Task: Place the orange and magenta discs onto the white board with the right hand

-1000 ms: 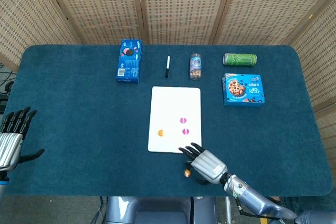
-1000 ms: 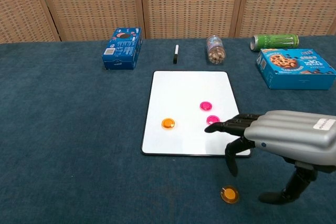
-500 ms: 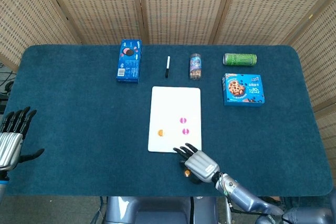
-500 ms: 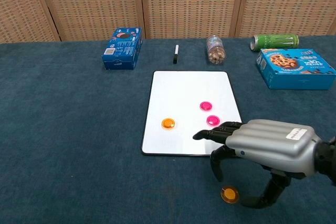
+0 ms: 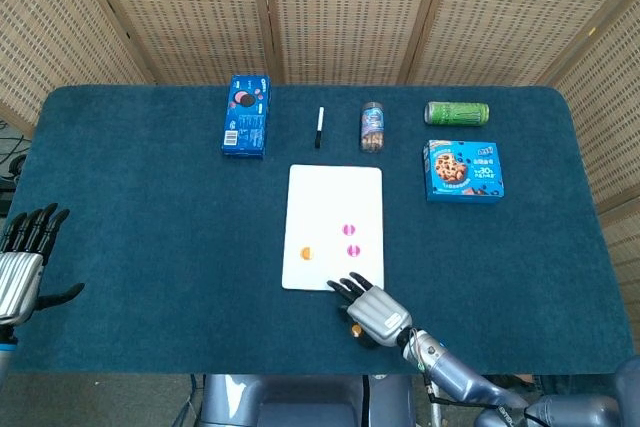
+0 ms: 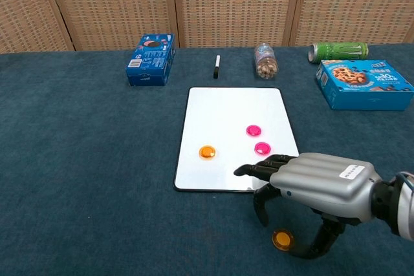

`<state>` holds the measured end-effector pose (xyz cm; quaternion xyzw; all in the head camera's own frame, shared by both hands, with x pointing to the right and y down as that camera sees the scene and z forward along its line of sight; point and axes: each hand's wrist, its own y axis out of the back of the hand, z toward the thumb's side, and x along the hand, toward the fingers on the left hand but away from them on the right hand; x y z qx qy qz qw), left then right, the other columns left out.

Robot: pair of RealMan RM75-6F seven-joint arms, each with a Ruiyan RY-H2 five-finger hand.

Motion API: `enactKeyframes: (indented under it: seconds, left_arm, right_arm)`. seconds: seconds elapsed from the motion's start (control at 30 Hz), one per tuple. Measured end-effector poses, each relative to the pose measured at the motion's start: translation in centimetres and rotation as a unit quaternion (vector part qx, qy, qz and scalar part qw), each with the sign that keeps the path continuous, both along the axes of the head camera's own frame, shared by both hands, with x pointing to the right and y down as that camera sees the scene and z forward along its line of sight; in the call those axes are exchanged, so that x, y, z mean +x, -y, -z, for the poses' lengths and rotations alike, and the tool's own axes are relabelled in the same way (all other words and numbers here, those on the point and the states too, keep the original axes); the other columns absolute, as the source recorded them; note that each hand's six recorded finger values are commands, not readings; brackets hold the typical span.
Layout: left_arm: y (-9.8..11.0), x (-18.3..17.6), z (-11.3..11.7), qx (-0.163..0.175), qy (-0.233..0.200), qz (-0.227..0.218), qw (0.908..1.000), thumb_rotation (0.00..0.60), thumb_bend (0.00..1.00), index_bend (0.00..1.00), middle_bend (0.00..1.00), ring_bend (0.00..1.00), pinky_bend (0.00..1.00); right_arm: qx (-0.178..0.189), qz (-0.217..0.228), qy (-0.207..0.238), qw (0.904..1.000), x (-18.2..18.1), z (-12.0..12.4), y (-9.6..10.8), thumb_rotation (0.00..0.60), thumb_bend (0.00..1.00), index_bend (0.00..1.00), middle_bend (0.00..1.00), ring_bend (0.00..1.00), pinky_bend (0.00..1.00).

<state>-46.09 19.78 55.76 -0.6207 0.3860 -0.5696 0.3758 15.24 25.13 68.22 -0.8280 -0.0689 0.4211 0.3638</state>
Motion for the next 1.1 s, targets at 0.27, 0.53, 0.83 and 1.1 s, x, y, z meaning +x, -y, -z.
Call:
enactKeyframes:
  seconds: [0.27, 0.53, 0.83, 1.1]
  left_arm:
    - [0.0, 0.0, 0.0, -0.001, -0.002, 0.000, 1.0000, 0.600, 0.00, 0.00, 0.00, 0.00, 0.00]
    - [0.0, 0.0, 0.0, -0.001, -0.002, 0.000, 1.0000, 0.600, 0.00, 0.00, 0.00, 0.00, 0.00]
    - [0.0, 0.0, -0.1, -0.003, -0.001, -0.001, 1.0000, 0.600, 0.00, 0.00, 0.00, 0.00, 0.00]
    - [0.0, -0.1, 0.0, -0.001, -0.001, 0.001, 1.0000, 0.600, 0.00, 0.00, 0.00, 0.00, 0.00]
  right_arm:
    - [0.001, -0.006, -0.007, 1.0000, 0.4, -0.5, 0.0, 0.600, 0.31, 0.42, 0.00, 0.00, 0.01]
    - [-0.001, -0.005, -0.009, 0.9999, 0.7, -0.8, -0.4, 0.600, 0.31, 0.42, 0.00, 0.00, 0.01]
    - [-0.007, -0.005, -0.008, 0.9999, 0.7, -1.2, -0.8, 0.600, 0.31, 0.43, 0.00, 0.00, 0.01]
    - [-0.011, -0.006, -0.012, 0.9998, 0.9, -1.7, -1.0, 0.600, 0.37, 0.48, 0.01, 0.00, 0.01]
